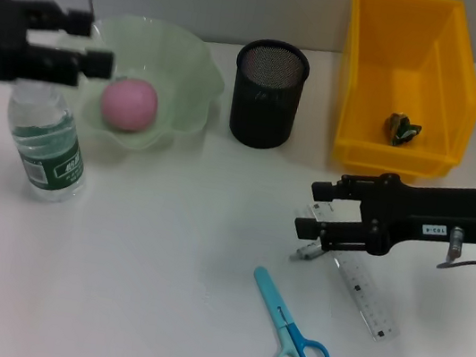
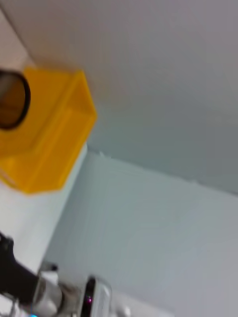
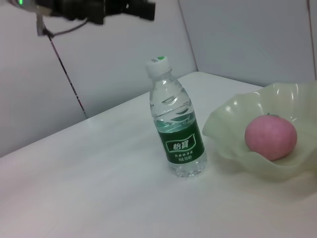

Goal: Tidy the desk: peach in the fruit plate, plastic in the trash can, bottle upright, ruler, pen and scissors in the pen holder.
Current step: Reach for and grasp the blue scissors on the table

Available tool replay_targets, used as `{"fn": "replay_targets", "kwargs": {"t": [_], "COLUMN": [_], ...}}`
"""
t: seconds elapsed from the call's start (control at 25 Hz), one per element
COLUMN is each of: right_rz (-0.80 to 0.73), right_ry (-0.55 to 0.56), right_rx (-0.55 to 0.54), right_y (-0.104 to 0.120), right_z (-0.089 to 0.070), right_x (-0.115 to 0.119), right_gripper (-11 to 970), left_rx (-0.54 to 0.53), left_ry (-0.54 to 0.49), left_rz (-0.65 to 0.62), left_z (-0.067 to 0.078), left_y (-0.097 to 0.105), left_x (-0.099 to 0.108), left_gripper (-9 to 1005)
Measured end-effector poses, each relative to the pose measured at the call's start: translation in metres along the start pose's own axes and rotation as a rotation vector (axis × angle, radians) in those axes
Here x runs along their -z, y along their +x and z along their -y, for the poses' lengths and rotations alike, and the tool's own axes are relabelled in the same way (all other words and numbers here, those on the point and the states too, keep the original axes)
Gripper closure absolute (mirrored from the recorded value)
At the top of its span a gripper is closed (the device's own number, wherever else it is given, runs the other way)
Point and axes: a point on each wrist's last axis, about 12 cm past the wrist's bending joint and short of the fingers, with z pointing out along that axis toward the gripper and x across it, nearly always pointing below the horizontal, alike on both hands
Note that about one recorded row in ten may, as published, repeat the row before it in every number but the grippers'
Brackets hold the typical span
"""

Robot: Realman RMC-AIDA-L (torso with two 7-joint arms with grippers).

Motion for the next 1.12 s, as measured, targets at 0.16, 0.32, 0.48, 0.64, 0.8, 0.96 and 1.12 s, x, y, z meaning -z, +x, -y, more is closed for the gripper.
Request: {"fn": "replay_targets", "kwargs": {"t": [0.16,0.32,0.48,0.64,0.8,0.96,1.12], "right_rz": [0.002,0.002,0.007,0.006,-0.003,-0.022,-0.13], "right_ry": [0.002,0.006,0.004,0.004,0.004,0.009,0.026], "right_rx": [0.003,0.003,-0.003,-0.019,-0.04,-0.099,-0.206], "right_y": [-0.001,-0.002,-0.003,-0.003,-0.005,-0.011,-0.027], "right_z": [0.001,0.001,0.002,0.002,0.003,0.005,0.005], "right_x": [0.0,0.001,0.002,0.004,0.004,0.003,0.001], "right_gripper": [238,238,239,239,240,240,239], "left_rx": [0.014,0.024,0.022,0.005,-0.027,-0.048,-0.082], "left_ry": [0.024,0.144,0.164,0.188,0.149,0.124,0.083], "left_rz": [0.007,0.017,0.031,0.055,0.057,0.044,0.036], "left_z": [0.002,0.014,0.018,0.025,0.028,0.029,0.03], "left_y": [0.006,0.037,0.048,0.073,0.091,0.104,0.121], "left_x": [-0.005,-0.033,-0.039,-0.045,-0.046,-0.049,-0.049], "left_gripper": [145,144,146,148,149,149,149]}}
